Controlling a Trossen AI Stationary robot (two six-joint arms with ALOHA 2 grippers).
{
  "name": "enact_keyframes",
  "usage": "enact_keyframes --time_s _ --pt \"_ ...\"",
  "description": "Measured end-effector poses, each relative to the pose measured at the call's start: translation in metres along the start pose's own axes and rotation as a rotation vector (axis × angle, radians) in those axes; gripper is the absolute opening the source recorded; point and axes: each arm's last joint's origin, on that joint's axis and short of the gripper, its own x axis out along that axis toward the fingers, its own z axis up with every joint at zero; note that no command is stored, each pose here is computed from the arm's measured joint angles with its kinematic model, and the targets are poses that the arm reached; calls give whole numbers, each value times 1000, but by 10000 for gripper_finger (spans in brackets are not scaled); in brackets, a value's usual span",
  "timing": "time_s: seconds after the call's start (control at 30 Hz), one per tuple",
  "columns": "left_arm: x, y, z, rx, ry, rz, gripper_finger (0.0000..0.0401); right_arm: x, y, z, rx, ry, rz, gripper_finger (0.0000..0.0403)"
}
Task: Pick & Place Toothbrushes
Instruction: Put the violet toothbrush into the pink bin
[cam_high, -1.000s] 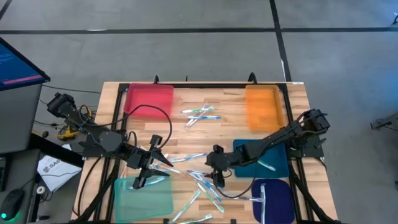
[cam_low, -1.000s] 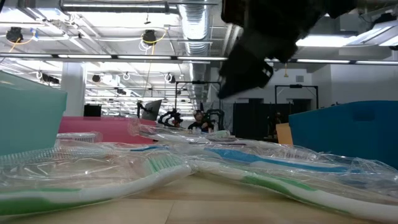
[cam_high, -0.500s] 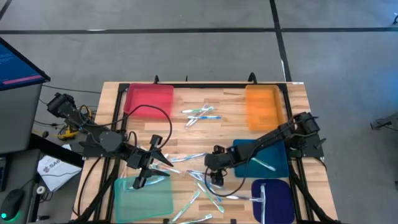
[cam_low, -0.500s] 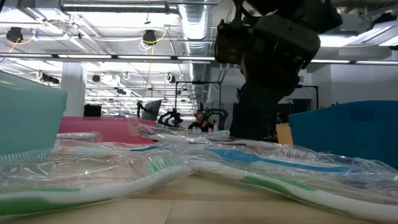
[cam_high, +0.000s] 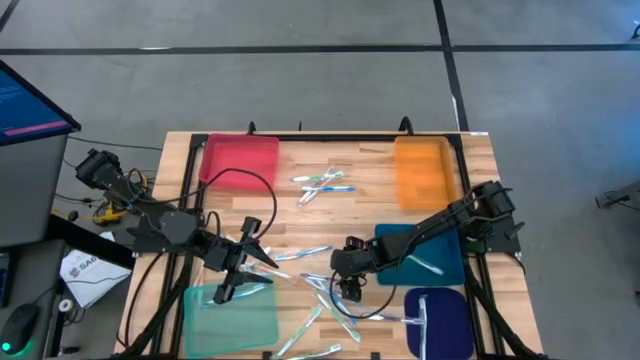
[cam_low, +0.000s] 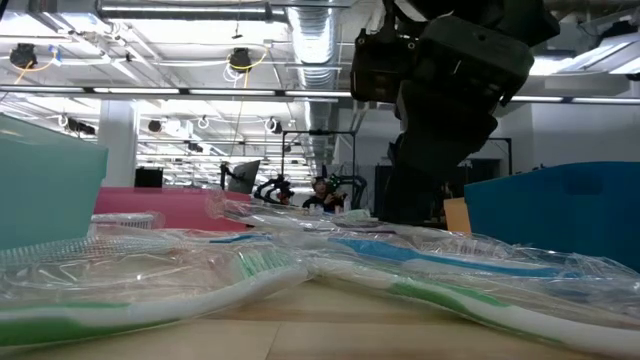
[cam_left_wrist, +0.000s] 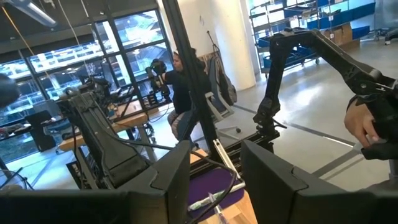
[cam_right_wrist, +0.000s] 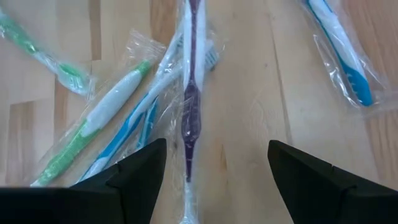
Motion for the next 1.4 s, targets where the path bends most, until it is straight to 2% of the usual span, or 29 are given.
enact_keyframes --time_s 0.3,0.53,0.73,1.2,1.4 --pt "0 0 0 -8 0 0 136 -1 6 -5 3 9 -7 276" --pt "0 0 0 -19 -1 1 136 16 23 -27 -79 4 -140 276" --pt "0 0 1 -20 -9 7 136 17 17 -22 -26 4 -135 276" --pt "0 0 1 -17 -6 5 136 19 6 -9 5 -57 -128 275" --pt "0 0 0 -16 -5 1 136 19 7 -10 3 -56 -127 250"
